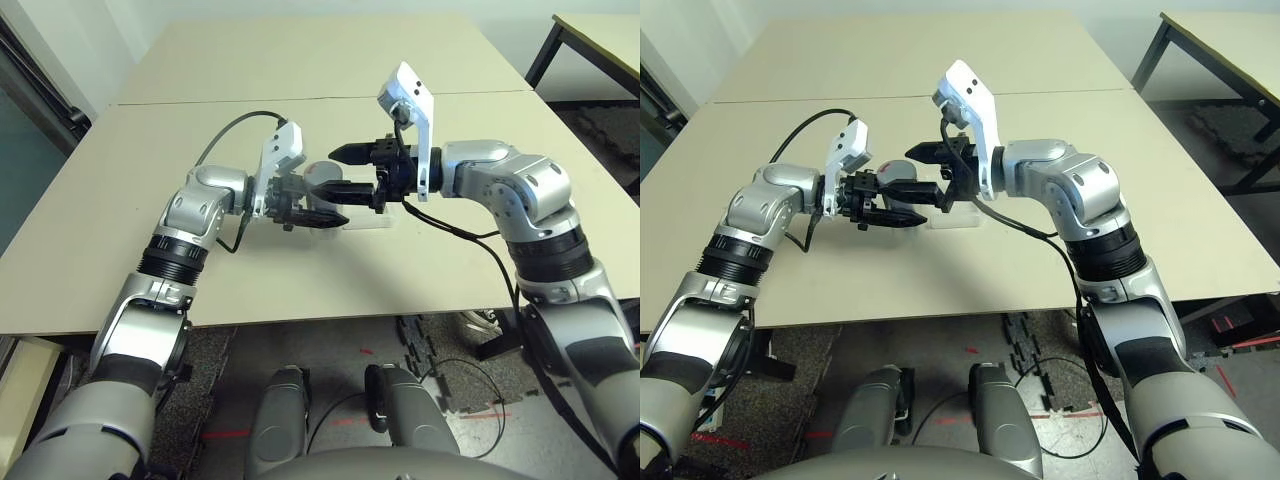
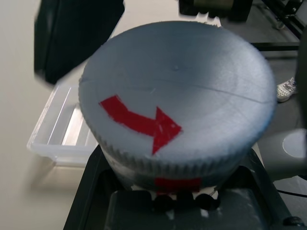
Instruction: Pour the medicine from the bottle into the box.
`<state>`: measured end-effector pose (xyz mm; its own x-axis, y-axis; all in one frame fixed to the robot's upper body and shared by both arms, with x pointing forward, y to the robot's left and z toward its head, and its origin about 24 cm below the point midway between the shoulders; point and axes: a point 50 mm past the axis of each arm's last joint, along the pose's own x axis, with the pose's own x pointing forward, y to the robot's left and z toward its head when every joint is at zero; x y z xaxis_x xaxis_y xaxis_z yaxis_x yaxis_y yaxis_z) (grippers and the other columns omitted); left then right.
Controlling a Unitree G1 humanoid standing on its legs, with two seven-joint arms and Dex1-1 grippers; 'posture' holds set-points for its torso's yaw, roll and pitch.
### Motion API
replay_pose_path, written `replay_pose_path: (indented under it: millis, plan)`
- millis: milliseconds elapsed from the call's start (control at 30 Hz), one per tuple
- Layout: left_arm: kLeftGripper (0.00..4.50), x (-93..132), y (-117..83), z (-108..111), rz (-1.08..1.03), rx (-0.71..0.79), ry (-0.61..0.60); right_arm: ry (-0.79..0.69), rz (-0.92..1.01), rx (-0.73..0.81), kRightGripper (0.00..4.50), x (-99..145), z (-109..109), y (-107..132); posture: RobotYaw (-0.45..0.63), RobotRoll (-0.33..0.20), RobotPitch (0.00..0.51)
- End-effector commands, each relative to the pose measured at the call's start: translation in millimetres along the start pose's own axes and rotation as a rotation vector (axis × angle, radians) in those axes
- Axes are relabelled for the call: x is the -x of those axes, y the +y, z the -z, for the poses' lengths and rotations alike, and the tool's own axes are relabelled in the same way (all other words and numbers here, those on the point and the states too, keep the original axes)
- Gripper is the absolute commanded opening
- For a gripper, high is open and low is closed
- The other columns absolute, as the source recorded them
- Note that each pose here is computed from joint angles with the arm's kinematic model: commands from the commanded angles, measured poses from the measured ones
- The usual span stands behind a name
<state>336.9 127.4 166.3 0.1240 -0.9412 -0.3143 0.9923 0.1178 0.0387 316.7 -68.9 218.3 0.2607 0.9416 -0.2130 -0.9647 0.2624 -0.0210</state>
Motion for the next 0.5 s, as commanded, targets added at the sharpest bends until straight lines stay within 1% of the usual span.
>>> replay_pose_path:
  millis: [33,133,233,267,500]
  plan:
    - [2.56,-4.6,-2.0,-7.2,0.025,-0.037,0.016,0.007,-0.009,0.026,4.50,-1.5,-3.1,0.0,-0.02,0.000,0.094]
    - [2.56,-5.3,-2.1,-7.1,0.027,-0.037,0.016,0.007,-0.011,0.025,3.89,-1.7,-3.0,0.3,-0.02,0.000,0.093]
    - [2.56,-5.8,-2.5,-5.3,0.028,-0.035,0.020,0.004,-0.019,0.020,2.79,-1.5,-3.4,2.1,-0.02,0.000,0.093]
    - [2.56,-5.7,-2.6,-4.4,0.028,-0.033,0.022,0.001,-0.021,0.017,2.58,-1.5,-3.8,2.7,-0.02,0.000,0.093]
    - [2.56,-5.0,-4.5,2.6,0.027,-0.023,0.034,-0.065,0.002,-0.066,2.58,-0.1,-12.5,1.2,-0.02,0.000,0.089]
